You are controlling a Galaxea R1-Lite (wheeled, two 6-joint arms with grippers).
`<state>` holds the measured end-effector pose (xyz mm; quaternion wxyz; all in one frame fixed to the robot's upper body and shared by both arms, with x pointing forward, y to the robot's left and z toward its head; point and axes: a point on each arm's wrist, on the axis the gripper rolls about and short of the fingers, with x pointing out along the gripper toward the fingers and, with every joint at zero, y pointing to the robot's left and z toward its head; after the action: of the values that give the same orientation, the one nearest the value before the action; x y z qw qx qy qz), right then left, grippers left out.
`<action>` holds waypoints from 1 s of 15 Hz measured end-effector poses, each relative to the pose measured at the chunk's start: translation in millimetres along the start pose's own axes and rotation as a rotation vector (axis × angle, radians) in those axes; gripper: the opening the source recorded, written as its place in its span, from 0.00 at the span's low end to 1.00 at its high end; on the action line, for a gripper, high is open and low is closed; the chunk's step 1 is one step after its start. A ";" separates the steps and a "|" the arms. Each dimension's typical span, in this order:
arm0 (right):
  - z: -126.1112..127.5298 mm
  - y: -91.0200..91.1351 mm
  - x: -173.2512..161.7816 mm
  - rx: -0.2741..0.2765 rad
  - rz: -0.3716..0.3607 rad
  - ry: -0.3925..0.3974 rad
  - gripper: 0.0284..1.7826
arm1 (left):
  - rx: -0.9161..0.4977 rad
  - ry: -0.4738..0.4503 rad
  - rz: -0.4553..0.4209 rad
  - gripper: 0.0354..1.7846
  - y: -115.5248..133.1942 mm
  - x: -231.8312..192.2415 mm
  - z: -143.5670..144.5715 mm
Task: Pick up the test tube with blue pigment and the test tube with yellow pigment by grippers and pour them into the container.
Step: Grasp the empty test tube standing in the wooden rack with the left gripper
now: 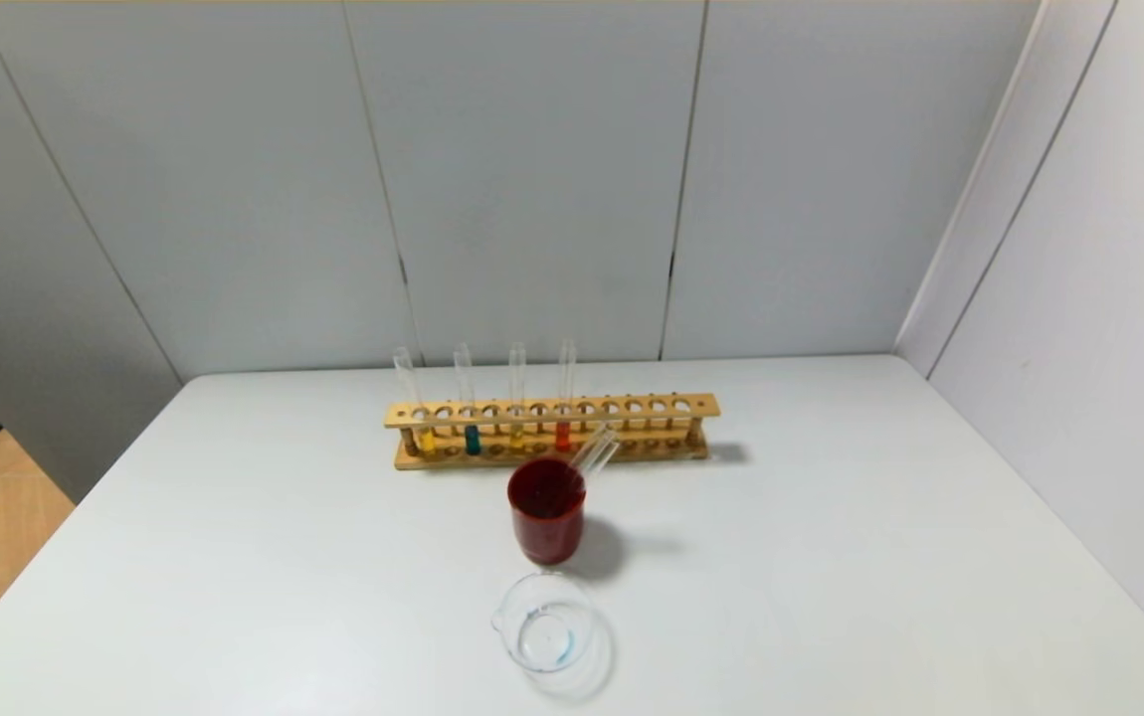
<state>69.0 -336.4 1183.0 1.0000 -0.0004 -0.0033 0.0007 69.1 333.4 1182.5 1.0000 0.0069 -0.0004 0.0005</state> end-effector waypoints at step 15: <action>0.0 0.0 0.0 0.000 0.000 0.000 0.98 | 0.004 -0.006 0.001 0.98 0.0 0.0 0.6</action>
<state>69.0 -336.4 1183.0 1.0000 -0.0002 -0.0033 0.0005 69.1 333.4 1183.1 1.0000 0.0092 -0.0035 0.0010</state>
